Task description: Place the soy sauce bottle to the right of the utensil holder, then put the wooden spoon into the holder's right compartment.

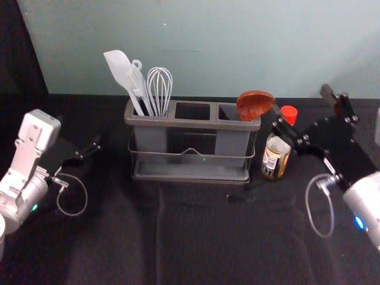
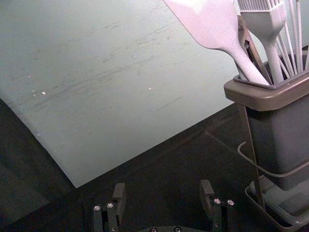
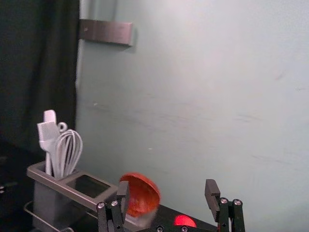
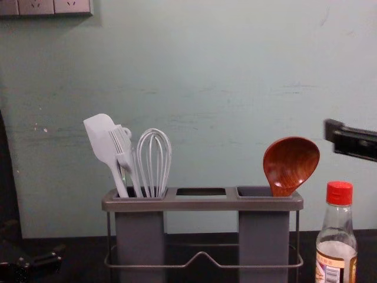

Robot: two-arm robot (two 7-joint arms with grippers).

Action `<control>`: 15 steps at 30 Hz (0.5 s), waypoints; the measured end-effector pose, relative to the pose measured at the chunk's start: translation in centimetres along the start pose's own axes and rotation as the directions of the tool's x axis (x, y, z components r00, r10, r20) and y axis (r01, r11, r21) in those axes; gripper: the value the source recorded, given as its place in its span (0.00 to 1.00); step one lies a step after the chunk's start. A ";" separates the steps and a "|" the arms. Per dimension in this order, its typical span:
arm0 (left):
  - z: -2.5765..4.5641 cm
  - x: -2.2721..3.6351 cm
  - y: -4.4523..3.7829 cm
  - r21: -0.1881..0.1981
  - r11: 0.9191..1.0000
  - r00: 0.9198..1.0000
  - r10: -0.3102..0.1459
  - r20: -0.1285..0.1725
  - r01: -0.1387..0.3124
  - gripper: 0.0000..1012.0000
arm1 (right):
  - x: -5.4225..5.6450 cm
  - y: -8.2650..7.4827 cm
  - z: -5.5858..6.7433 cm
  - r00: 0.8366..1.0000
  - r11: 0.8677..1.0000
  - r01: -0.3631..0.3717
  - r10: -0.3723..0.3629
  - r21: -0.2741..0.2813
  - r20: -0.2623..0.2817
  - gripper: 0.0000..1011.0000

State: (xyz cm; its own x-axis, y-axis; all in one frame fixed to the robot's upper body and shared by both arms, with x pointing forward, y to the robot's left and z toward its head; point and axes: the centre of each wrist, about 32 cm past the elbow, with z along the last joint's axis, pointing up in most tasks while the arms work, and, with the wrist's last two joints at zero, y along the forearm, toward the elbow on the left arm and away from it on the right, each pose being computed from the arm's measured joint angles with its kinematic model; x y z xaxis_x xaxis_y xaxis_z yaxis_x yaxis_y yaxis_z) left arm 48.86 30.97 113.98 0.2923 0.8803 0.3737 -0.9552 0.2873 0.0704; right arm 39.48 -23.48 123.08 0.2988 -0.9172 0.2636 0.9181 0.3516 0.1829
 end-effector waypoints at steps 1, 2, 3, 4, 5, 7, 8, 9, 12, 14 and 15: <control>0.00 0.00 0.00 0.000 1.000 1.000 0.000 0.000 0.000 0.99 | -0.1 -0.3 -0.2 1.000 1.000 0.012 -0.012 0.005 0.000 0.99; 0.00 0.00 0.00 0.000 1.000 1.000 0.000 0.000 0.000 0.99 | -0.4 -1.0 -0.6 0.999 0.999 0.036 -0.036 0.012 0.000 0.99; 0.00 0.00 0.00 0.000 1.000 1.000 0.000 0.000 0.000 0.99 | -0.5 -1.3 -0.8 0.999 0.999 0.045 -0.045 0.016 0.001 0.99; 0.00 0.00 0.00 0.000 1.000 1.000 0.000 0.000 0.000 0.99 | -0.7 -1.6 -1.0 0.999 0.998 0.054 -0.054 0.019 0.002 0.99; 0.00 0.00 0.00 0.000 1.000 1.000 0.000 0.000 0.000 0.99 | -0.8 -1.9 -1.2 0.998 0.998 0.061 -0.061 0.021 0.002 0.99; 0.00 0.00 0.00 0.000 1.000 1.000 0.000 0.000 0.000 0.99 | -1.0 -2.6 -1.9 0.997 0.997 0.076 -0.076 0.021 0.001 0.99; 0.00 0.00 0.00 0.000 1.000 1.000 0.000 0.000 0.000 0.99 | -1.0 -2.9 -2.1 0.997 0.997 0.079 -0.079 0.021 0.000 0.99; 0.00 0.00 0.00 0.000 1.000 1.000 0.000 0.000 0.000 0.99 | -1.2 -3.3 -2.7 0.997 0.996 0.083 -0.083 0.013 -0.003 0.99; 0.00 0.00 0.00 0.000 1.000 1.000 0.000 0.000 0.000 0.99 | -1.2 -3.9 -3.6 0.996 0.996 0.087 -0.087 -0.005 -0.009 0.99; 0.00 0.00 0.00 0.000 1.000 1.000 0.000 0.000 0.000 0.99 | -1.2 -4.4 -4.6 0.995 0.995 0.092 -0.092 -0.025 -0.024 0.99; 0.00 0.00 0.00 0.000 1.000 1.000 0.000 0.000 0.000 0.99 | -1.3 -4.5 -5.0 0.995 0.995 0.093 -0.094 -0.031 -0.030 0.99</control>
State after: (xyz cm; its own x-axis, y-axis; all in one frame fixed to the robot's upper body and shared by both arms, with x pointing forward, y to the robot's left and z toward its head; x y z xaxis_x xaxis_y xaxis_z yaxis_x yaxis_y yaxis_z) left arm 48.86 30.97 113.98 0.2923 0.8803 0.3738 -0.9552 0.2873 0.0703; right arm 36.26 -24.85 117.19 0.2189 -0.9515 0.2162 0.9496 0.2587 0.1771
